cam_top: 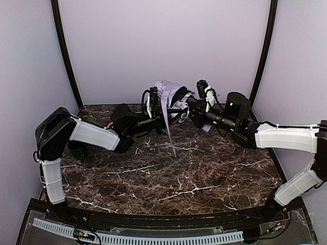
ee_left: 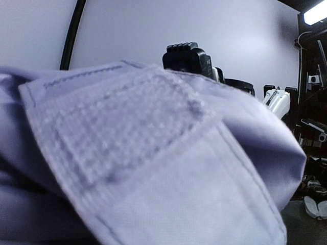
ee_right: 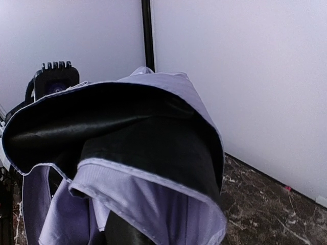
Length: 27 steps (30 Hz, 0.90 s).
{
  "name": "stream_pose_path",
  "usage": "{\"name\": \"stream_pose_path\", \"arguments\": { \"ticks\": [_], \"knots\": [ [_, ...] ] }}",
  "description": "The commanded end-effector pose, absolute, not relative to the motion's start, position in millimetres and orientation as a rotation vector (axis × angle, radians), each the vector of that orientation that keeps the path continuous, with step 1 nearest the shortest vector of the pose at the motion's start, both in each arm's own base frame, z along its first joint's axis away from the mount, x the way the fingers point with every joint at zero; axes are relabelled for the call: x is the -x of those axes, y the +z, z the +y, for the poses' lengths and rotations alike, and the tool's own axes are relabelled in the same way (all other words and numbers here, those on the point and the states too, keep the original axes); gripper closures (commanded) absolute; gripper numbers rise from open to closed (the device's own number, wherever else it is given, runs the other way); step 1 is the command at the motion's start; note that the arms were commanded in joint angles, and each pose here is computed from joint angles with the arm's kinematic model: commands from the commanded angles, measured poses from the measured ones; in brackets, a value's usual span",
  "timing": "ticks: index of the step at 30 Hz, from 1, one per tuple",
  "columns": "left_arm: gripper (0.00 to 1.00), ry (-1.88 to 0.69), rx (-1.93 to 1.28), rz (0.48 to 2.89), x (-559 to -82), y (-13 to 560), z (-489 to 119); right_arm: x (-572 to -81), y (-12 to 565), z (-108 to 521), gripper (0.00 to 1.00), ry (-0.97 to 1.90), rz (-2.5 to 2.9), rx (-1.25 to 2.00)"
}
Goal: Put away the umbrella
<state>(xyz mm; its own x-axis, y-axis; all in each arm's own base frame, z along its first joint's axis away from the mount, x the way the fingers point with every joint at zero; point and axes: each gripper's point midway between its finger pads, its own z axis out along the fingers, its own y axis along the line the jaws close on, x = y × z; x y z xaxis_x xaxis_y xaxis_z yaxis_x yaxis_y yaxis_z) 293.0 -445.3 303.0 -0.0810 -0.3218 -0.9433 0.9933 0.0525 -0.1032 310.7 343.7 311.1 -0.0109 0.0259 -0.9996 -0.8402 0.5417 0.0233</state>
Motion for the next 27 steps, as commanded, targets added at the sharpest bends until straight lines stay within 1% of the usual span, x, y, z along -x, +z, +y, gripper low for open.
{"name": "stream_pose_path", "arguments": {
  "ticks": [1, 6, 11, 15, 19, 21, 22, 26, 27],
  "knots": [
    [1.00, -1.499, -0.793, 1.368, -307, 235, -457, -332, 284, 340, 1.00, 0.820, 1.491, 0.609],
    [1.00, -1.448, -0.667, 1.628, -333, 163, -452, -369, 216, 338, 1.00, 0.770, 1.648, 0.519],
    [1.00, -1.539, -0.567, 1.744, -349, 113, -445, -393, 144, 338, 1.00, 0.701, 1.814, 0.523],
    [1.00, -1.517, -0.512, 1.895, -358, 66, -440, -396, 110, 336, 1.00, 0.627, 1.894, 0.580],
    [1.00, -1.547, -0.448, 1.986, -363, 35, -434, -389, 98, 332, 1.00, 0.608, 1.911, 0.626],
    [1.00, -1.571, -0.431, 2.026, -362, 22, -435, -387, 94, 332, 0.96, 0.602, 1.915, 0.649],
    [1.00, -1.592, -0.430, 2.037, -361, 17, -437, -385, 94, 333, 0.92, 0.605, 1.914, 0.666],
    [1.00, -1.627, -0.406, 2.059, -358, 10, -437, -382, 94, 339, 0.64, 0.602, 1.941, 0.755],
    [1.00, -1.616, -0.396, 2.062, -358, 9, -434, -382, 95, 339, 0.60, 0.587, 1.957, 0.775]
  ]
}}
